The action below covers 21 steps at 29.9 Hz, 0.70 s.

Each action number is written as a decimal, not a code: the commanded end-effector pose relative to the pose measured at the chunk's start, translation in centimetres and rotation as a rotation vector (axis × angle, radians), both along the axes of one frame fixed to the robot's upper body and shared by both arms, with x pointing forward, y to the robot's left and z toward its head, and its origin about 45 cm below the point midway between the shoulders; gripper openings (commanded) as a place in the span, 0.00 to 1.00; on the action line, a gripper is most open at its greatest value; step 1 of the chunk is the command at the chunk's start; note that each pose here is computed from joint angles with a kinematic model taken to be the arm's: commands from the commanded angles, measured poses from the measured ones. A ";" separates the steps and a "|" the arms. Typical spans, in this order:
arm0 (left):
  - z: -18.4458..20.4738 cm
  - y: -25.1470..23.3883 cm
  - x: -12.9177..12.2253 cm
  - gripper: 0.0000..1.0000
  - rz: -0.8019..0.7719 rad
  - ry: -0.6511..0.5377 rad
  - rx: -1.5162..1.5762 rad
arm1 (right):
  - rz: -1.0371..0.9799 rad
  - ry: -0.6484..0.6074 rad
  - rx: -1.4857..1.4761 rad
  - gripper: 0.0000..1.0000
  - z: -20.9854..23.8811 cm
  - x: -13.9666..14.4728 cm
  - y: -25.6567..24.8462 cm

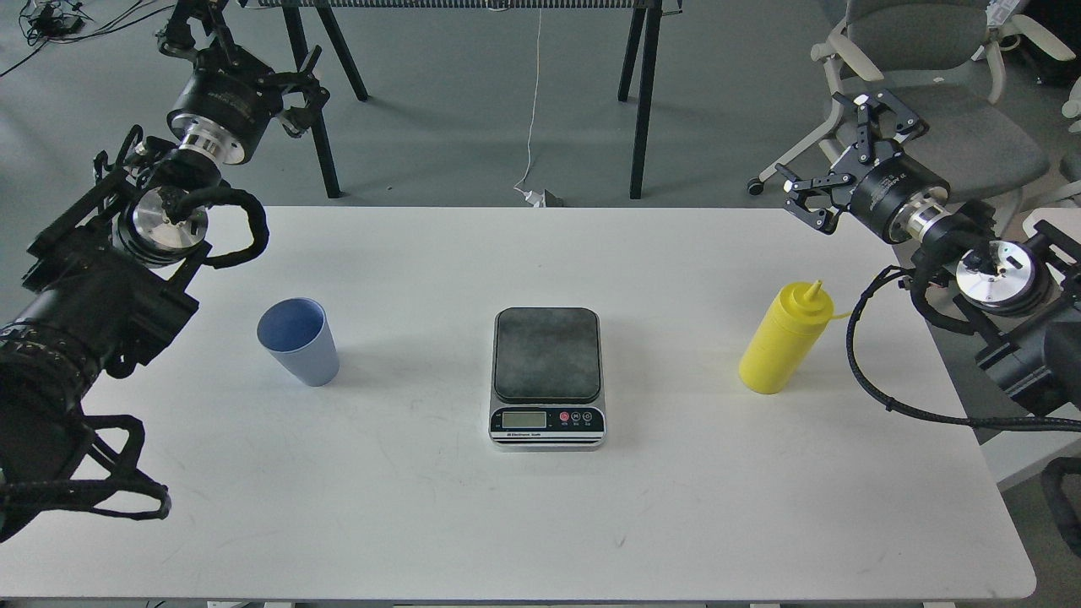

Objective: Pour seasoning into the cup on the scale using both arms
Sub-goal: 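Raise the left arm up and away from the table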

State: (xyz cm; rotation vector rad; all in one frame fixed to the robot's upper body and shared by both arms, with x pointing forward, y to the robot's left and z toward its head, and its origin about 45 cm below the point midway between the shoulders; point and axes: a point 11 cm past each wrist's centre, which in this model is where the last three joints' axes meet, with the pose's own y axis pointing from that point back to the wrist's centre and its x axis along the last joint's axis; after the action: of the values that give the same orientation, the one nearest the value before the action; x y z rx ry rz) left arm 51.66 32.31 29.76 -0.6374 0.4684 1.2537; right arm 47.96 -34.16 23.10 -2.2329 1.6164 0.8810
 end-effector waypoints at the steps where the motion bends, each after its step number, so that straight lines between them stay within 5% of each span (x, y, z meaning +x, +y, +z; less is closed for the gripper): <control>1: 0.3 0.8 0.0 1.00 0.005 0.000 0.021 | 0.001 -0.001 0.002 0.99 0.0 0.0 0.1; 15: 0.6 2.8 -0.3 1.00 0.014 0.027 0.054 | 0.006 0.003 0.007 0.99 -0.3 0.0 0.5; 21: 0.2 3.5 -0.5 0.90 0.005 0.056 0.108 | 0.007 0.004 0.004 0.99 -0.3 0.0 0.5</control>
State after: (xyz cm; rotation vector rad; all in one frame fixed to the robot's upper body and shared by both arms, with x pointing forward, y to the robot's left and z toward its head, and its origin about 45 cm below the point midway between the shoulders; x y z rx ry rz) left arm 51.30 35.02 30.04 -0.5452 0.4571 1.2823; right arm 47.95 -33.65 22.81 -2.2359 1.6073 0.8908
